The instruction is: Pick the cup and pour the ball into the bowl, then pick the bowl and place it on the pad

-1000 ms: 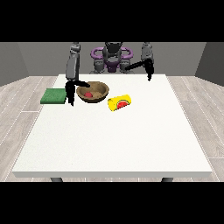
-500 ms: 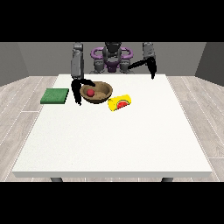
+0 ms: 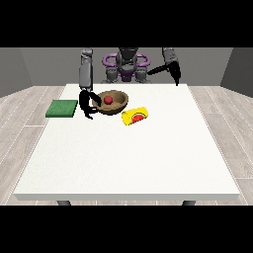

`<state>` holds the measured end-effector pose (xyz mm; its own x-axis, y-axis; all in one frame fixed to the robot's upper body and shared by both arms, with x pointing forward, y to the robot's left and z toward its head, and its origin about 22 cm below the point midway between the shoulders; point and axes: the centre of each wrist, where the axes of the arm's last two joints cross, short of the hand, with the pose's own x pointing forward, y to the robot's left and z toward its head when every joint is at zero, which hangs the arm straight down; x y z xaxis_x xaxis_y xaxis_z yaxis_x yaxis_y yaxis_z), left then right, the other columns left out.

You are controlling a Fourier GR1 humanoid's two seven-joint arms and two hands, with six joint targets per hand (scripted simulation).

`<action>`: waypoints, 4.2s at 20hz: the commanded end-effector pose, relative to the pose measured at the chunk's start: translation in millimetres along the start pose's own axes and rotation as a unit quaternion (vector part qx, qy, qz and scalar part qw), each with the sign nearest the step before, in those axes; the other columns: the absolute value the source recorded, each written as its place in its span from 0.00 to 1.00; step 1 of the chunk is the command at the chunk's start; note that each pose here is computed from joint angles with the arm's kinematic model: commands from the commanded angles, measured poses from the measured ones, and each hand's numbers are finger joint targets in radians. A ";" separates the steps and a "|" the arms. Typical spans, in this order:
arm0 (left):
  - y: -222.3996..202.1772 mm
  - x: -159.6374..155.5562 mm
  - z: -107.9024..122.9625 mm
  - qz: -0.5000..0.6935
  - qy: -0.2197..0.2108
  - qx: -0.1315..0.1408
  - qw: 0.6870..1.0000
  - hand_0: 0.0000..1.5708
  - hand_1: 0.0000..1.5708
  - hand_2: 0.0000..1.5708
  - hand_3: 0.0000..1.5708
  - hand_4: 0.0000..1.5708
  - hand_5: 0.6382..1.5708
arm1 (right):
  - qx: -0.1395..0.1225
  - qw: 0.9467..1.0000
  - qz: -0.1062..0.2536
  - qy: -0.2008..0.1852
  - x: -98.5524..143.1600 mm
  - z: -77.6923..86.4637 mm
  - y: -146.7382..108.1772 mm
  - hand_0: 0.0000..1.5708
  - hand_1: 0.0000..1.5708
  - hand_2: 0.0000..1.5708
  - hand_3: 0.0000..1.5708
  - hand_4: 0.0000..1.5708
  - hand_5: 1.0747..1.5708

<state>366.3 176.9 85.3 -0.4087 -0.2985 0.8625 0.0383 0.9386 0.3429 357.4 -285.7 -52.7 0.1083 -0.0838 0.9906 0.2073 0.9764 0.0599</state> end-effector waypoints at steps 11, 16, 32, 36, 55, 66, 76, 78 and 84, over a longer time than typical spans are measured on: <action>47.6 -64.3 42.6 0.006 0.093 0.053 0.994 0.00 0.00 0.00 0.00 0.00 1.00 | 0.018 0.989 0.044 0.137 47.8 -23.6 29.7 1.00 1.00 1.00 1.00 0.67 0.96; 47.5 -70.0 56.1 -0.005 0.074 0.054 0.996 0.00 0.00 0.00 0.00 0.00 1.00 | 0.013 0.993 0.047 0.111 83.6 -31.0 -38.5 1.00 1.00 1.00 1.00 0.67 0.98; -7.1 -8.2 9.5 -0.027 -0.069 0.086 0.993 0.00 0.00 0.00 0.00 0.00 0.99 | -0.024 0.999 -0.044 -0.011 130.2 -13.3 -164.8 1.00 1.00 1.00 0.87 0.66 0.98; 2.8 16.8 4.3 -0.022 -0.089 0.067 0.994 0.00 0.00 0.00 0.00 0.00 0.99 | -0.049 0.998 -0.025 -0.039 130.0 -4.2 -188.7 1.00 1.00 1.00 0.76 0.64 0.99; 24.6 68.7 21.2 -0.022 -0.123 0.092 0.988 0.00 0.00 0.00 0.00 0.00 0.99 | -0.059 0.995 -0.023 -0.071 182.2 5.5 -232.9 1.00 1.00 1.00 0.00 0.45 1.00; 15.8 53.5 27.7 -0.022 -0.114 0.098 0.988 0.00 0.00 0.00 0.00 0.00 0.99 | -0.040 0.996 0.072 -0.033 152.3 2.7 -215.8 1.00 1.00 1.00 0.77 0.43 0.97; 59.9 72.2 35.8 -0.034 -0.136 0.112 0.984 0.00 0.00 0.00 0.00 0.00 0.99 | -0.125 0.986 0.104 -0.040 205.3 28.6 -267.4 0.00 0.00 0.26 0.15 0.00 0.83; 54.9 70.7 38.2 -0.020 -0.119 0.095 0.988 0.00 0.00 0.00 0.00 0.00 0.99 | -0.137 0.985 0.105 -0.023 203.3 26.5 -264.7 0.00 0.00 0.24 0.13 0.00 0.82; 44.8 80.4 37.5 -0.014 -0.120 0.120 0.985 0.00 0.00 0.00 0.00 0.00 1.00 | -0.109 0.988 0.098 -0.050 240.0 28.2 -269.6 0.00 0.00 0.16 0.14 0.00 0.86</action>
<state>300.9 201.1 148.6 -0.6192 -0.3086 0.7220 -0.1688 0.9503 0.2615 303.4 -555.9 150.1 0.0975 0.1260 0.9872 0.4141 0.8969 -0.1554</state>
